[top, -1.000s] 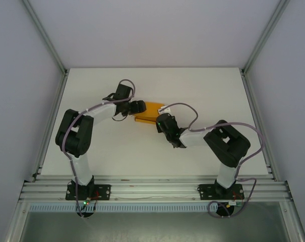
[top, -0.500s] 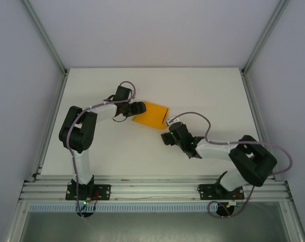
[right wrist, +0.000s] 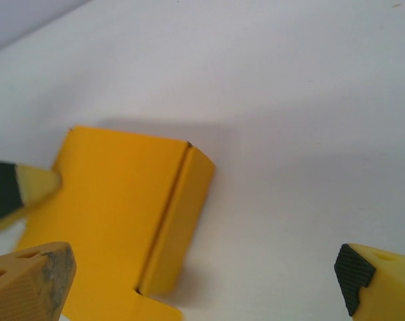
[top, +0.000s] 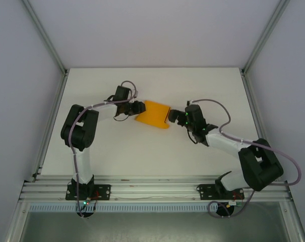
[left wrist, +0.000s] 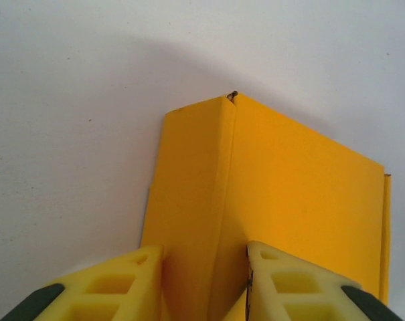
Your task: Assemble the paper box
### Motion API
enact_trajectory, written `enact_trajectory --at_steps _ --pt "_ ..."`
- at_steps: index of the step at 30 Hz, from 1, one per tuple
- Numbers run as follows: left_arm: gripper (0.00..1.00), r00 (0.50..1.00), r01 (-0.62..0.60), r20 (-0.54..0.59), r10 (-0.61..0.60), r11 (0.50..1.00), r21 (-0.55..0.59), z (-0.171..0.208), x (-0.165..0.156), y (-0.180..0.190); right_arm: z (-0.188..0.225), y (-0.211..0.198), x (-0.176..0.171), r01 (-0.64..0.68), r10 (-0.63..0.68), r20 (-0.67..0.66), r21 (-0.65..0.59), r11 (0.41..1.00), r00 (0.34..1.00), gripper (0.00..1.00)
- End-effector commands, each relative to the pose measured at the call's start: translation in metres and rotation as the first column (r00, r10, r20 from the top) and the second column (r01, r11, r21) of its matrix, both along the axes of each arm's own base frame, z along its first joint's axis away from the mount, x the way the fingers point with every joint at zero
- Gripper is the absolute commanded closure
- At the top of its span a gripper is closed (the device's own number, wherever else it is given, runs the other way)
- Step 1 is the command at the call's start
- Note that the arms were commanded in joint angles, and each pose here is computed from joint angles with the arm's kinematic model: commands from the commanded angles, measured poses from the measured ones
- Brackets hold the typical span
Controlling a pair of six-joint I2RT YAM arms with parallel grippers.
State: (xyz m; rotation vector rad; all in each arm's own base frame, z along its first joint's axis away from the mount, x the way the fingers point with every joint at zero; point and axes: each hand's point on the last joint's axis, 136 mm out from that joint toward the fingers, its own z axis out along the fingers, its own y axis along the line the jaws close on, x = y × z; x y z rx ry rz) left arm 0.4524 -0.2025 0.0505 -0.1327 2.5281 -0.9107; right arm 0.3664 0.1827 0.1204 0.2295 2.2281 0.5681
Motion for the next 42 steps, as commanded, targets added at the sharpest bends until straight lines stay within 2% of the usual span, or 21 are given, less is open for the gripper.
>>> enact_trajectory --at_steps 1,3,6,9,15,24,28,30,32,35,39,42 --pt "0.68 0.994 -0.030 -0.109 0.025 0.999 -0.042 -0.030 -0.017 0.005 -0.009 0.020 0.001 -0.009 0.026 -0.132 0.130 0.991 0.991 0.00" --pt "0.72 0.990 -0.066 -0.133 0.053 0.993 -0.093 -0.030 -0.020 0.009 -0.013 0.025 0.007 -0.011 0.042 -0.174 0.173 0.985 0.984 0.00" --pt "0.72 0.989 -0.089 -0.134 0.068 0.984 -0.153 -0.026 -0.024 0.014 -0.019 0.030 0.017 -0.007 0.073 -0.217 0.291 0.957 0.973 0.00" --pt "0.76 0.989 -0.092 -0.128 0.070 0.981 -0.169 -0.024 -0.025 0.017 -0.022 0.039 0.023 -0.032 0.121 -0.232 0.354 0.935 0.965 0.00" --pt "0.81 0.989 -0.112 -0.123 0.082 0.960 -0.257 -0.019 -0.022 0.023 -0.035 0.058 0.029 -0.082 0.207 -0.269 0.411 0.908 0.941 0.00" --pt "0.82 0.993 -0.093 -0.095 0.070 0.960 -0.265 -0.017 -0.023 0.028 -0.039 0.077 0.048 -0.136 0.286 -0.276 0.457 0.879 0.918 0.03" --pt "0.81 0.995 -0.073 -0.085 0.052 0.959 -0.275 -0.014 -0.020 0.026 -0.036 0.087 0.062 -0.158 0.330 -0.258 0.519 0.840 0.908 0.18" --pt "0.82 0.996 -0.061 -0.078 0.042 0.960 -0.272 -0.013 -0.019 0.025 -0.030 0.088 0.071 -0.163 0.344 -0.226 0.570 0.806 0.911 0.24" --pt "0.82 0.997 -0.052 -0.069 0.035 0.965 -0.258 -0.013 -0.017 0.026 -0.023 0.086 0.079 -0.169 0.357 -0.191 0.621 0.766 0.914 0.34" --pt "0.82 0.997 -0.047 -0.066 0.032 0.970 -0.238 -0.013 -0.016 0.027 -0.014 0.088 0.080 -0.195 0.391 -0.158 0.664 0.722 0.907 0.40" --pt "0.80 0.999 -0.030 -0.034 0.022 0.969 -0.245 -0.006 -0.012 0.025 -0.008 0.089 0.075 -0.219 0.411 -0.146 0.662 0.716 0.900 0.56" --pt "0.73 1.000 -0.002 0.026 0.009 0.967 -0.254 0.011 -0.006 0.023 -0.007 0.088 0.072 -0.219 0.414 -0.154 0.660 0.719 0.897 0.59"
